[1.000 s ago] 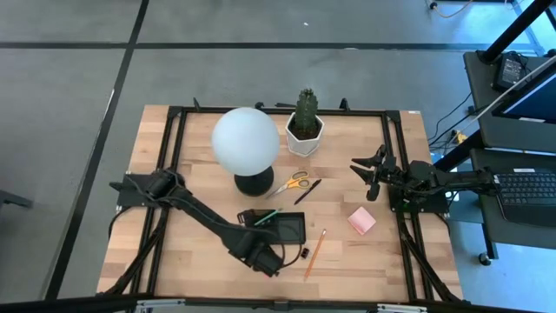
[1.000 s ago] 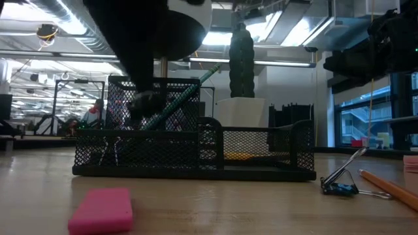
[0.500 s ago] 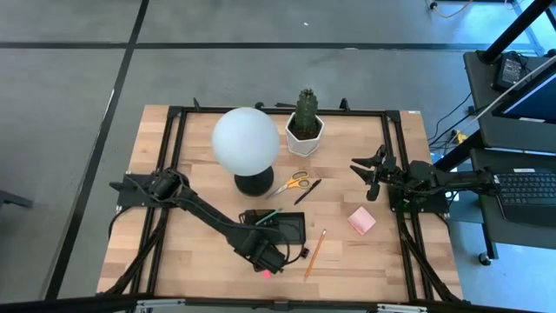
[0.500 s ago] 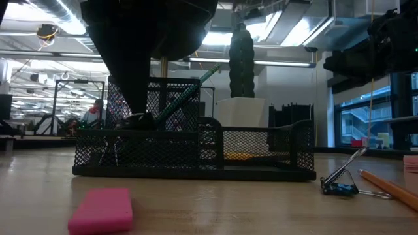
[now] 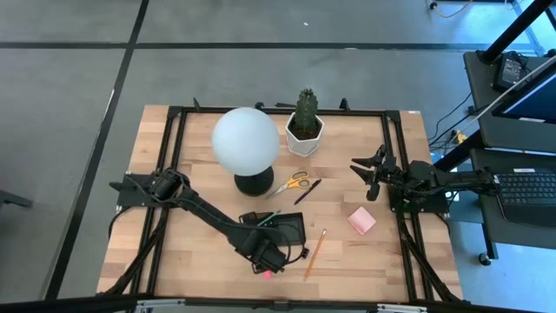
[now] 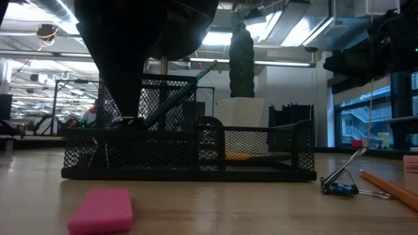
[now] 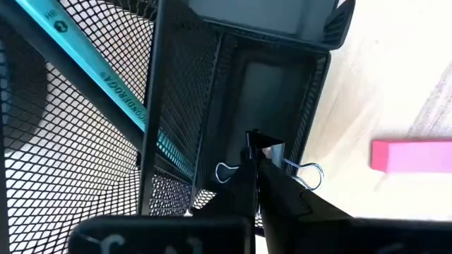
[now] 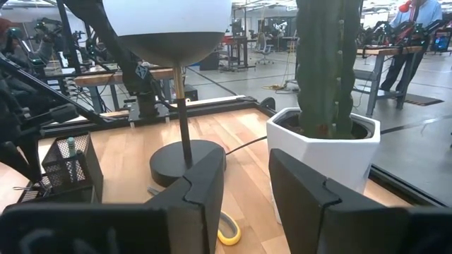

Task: Pick and place office supplies into organizer
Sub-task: Put the left black binder clip into the desk organizer, then put the pink eraser into the desk organizer

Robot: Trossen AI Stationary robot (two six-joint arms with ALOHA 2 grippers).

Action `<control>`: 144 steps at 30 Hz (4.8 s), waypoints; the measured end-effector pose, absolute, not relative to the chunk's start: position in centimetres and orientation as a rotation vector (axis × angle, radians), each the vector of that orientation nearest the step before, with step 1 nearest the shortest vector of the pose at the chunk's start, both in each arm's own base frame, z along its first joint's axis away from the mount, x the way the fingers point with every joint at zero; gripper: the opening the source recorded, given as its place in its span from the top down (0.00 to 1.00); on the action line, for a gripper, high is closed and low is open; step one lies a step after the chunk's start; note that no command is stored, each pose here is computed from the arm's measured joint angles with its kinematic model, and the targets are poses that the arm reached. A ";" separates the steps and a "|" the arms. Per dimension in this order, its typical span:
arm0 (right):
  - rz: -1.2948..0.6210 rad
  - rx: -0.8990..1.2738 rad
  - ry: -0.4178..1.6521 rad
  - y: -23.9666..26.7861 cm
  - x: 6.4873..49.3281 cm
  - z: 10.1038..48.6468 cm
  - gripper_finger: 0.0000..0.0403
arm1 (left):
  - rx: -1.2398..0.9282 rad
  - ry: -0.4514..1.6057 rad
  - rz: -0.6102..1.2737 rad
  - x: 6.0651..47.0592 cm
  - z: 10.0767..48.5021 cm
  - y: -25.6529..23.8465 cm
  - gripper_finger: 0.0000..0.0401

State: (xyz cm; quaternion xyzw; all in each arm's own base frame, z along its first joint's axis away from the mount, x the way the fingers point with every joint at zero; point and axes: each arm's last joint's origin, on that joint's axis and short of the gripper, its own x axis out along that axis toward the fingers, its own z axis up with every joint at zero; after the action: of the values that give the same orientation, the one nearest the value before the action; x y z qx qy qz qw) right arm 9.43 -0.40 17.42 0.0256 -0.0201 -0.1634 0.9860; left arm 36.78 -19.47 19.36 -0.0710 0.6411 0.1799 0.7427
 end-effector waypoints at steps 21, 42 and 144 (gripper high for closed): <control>-0.329 0.051 -0.040 -0.4 9.4 17.4 0.71 | -0.069 1.411 0.335 36.8 19.4 -19.4 0.84; -0.328 0.051 -0.040 -0.4 9.4 17.4 0.71 | 0.025 1.469 0.293 36.1 20.1 -18.8 0.80; -0.328 0.068 -0.042 -0.4 9.4 17.4 0.71 | 0.738 1.073 -0.572 38.9 15.6 -25.7 0.58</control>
State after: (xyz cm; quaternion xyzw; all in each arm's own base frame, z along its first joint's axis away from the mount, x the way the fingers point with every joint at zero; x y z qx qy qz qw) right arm 9.44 -0.40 17.41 0.0336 -0.0211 -0.1632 0.9858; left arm 38.93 -25.66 15.64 0.3386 0.4926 -0.2624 0.7575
